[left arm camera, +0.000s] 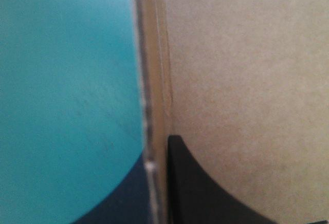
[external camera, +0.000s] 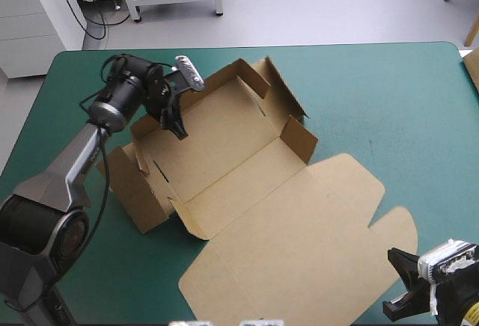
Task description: Fold the box
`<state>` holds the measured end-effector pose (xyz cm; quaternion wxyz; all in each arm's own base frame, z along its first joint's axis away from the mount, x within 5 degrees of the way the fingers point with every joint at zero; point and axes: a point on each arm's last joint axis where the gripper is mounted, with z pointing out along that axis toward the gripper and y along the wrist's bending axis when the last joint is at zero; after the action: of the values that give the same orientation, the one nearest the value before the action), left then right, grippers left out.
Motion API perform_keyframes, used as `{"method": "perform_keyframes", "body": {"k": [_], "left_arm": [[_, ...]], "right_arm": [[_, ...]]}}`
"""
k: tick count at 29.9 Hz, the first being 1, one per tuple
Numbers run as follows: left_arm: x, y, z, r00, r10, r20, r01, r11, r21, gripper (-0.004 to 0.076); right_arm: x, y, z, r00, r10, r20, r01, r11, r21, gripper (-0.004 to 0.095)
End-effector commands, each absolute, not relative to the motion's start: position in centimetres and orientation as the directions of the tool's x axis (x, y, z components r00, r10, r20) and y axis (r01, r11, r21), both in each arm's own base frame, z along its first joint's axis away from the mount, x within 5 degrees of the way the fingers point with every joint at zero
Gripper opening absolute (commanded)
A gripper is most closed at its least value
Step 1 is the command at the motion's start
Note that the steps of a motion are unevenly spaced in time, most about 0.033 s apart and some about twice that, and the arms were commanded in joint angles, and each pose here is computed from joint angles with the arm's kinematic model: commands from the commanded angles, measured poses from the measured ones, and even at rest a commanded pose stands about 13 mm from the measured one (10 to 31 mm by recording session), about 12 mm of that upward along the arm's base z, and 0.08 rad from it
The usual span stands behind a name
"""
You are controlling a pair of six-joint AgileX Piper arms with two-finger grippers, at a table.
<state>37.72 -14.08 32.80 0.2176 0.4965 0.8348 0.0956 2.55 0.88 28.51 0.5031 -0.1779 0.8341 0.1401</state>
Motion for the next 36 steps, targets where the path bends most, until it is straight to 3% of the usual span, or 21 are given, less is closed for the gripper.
{"method": "perform_keyframes", "body": {"k": [1,6,11,16,25,31,36], "left_arm": [[36.6,-17.2,36.6,-0.21,0.931,-0.299,0.724,0.353,0.593,-0.0008],[34.7,-21.1,37.0,-0.051,0.973,-0.225,0.721,0.192,0.665,-0.0008],[32.2,-24.7,37.0,0.062,0.975,-0.214,0.737,0.1,0.668,-0.0008],[29.0,-27.6,37.9,0.183,0.975,-0.127,0.674,-0.03,0.738,-0.0008],[25.4,-28.8,38.4,0.272,0.953,-0.134,0.606,-0.062,0.793,-0.0008],[24.3,-27.2,36.4,0.264,0.955,-0.133,0.508,-0.021,0.861,-0.0008],[22.7,-26.1,34.1,0.266,0.958,-0.106,0.494,-0.042,0.868,-0.0008]], "right_arm": [[2.8,1.0,29.8,-0.362,-0.129,-0.923,-0.448,0.893,0.051,-0.0021],[2.8,1.0,29.8,-0.363,-0.127,-0.923,-0.447,0.893,0.053,-0.0021],[2.8,1.0,29.8,-0.361,-0.128,-0.924,-0.446,0.893,0.051,-0.0021],[2.9,0.9,29.9,-0.344,-0.14,-0.929,-0.437,0.899,0.026,-0.0021],[3.0,0.8,29.9,-0.334,-0.149,-0.931,-0.428,0.904,0.009,-0.002],[3.0,0.7,30.0,-0.33,-0.152,-0.932,-0.425,0.905,0.003,-0.002],[3.1,0.7,30.0,-0.329,-0.152,-0.932,-0.426,0.905,0.003,-0.002]]}}
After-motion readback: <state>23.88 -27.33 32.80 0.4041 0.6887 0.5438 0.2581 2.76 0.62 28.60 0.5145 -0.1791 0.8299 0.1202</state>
